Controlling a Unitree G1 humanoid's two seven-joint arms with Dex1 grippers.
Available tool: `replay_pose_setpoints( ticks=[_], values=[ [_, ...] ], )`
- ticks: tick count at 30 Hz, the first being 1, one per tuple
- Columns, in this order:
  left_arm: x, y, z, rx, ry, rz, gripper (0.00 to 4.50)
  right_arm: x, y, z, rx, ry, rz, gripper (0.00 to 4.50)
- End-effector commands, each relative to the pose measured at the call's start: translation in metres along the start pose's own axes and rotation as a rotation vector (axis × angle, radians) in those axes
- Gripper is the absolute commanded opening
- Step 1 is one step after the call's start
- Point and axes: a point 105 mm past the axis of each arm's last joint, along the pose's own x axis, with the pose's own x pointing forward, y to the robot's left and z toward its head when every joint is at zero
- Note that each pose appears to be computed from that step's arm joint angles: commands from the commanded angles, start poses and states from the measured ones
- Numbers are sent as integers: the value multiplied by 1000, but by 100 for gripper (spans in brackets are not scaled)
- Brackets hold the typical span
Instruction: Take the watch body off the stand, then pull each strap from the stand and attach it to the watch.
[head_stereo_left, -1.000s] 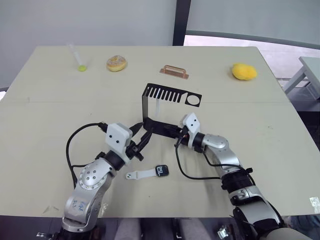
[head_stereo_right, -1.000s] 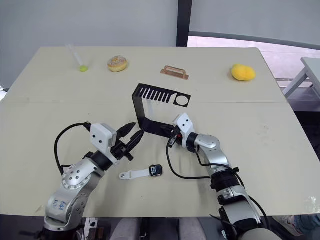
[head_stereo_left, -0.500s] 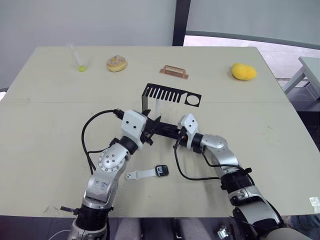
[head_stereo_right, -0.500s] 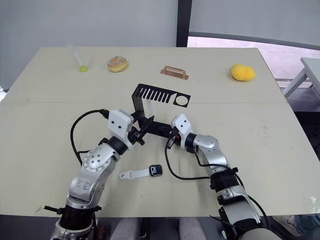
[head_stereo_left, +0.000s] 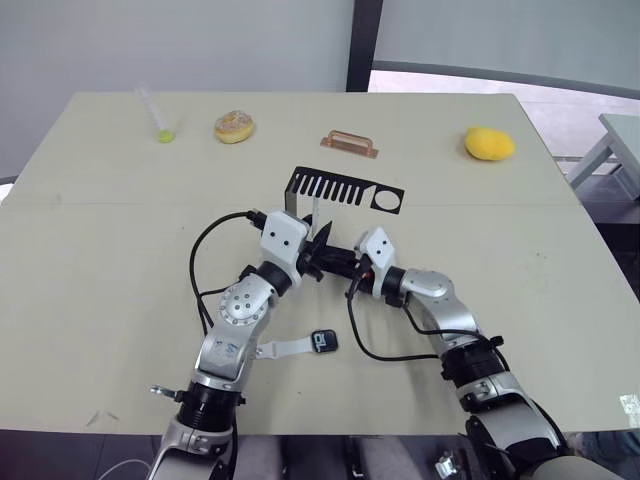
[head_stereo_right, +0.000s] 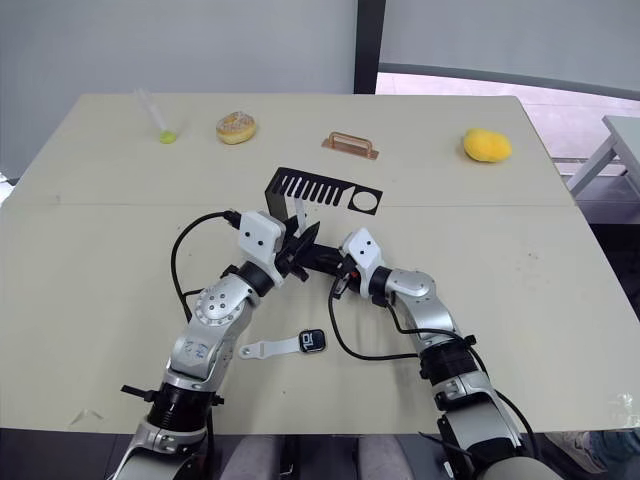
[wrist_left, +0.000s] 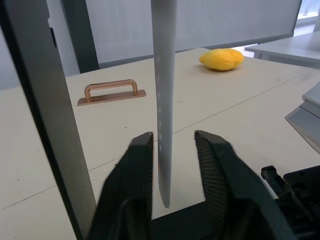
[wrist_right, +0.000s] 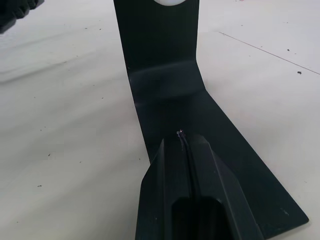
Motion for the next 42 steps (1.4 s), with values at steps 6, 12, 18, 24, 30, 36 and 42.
replay_pose_setpoints(
  ticks=[6,12,18,24,30,36,42],
  values=[
    [2,4,21,27,-110,25,9,-4,6,-28,51,97,-2,0],
    [-5,4,34,21,-180,-4,9,-5,3,-33,60,118,-27,0],
    [-23,3,36,-21,-211,-82,9,-5,-3,-36,69,136,-60,0],
    [-43,8,37,-46,-227,-191,9,-5,-4,-38,74,139,-69,0],
    [-82,38,44,-174,-176,-345,9,-10,-3,-18,80,27,-40,0],
    [-114,46,48,-424,81,-667,9,-41,-2,30,118,-214,9,0],
    [-131,25,38,-632,361,-871,0,-90,40,47,472,-281,180,135]
  ],
)
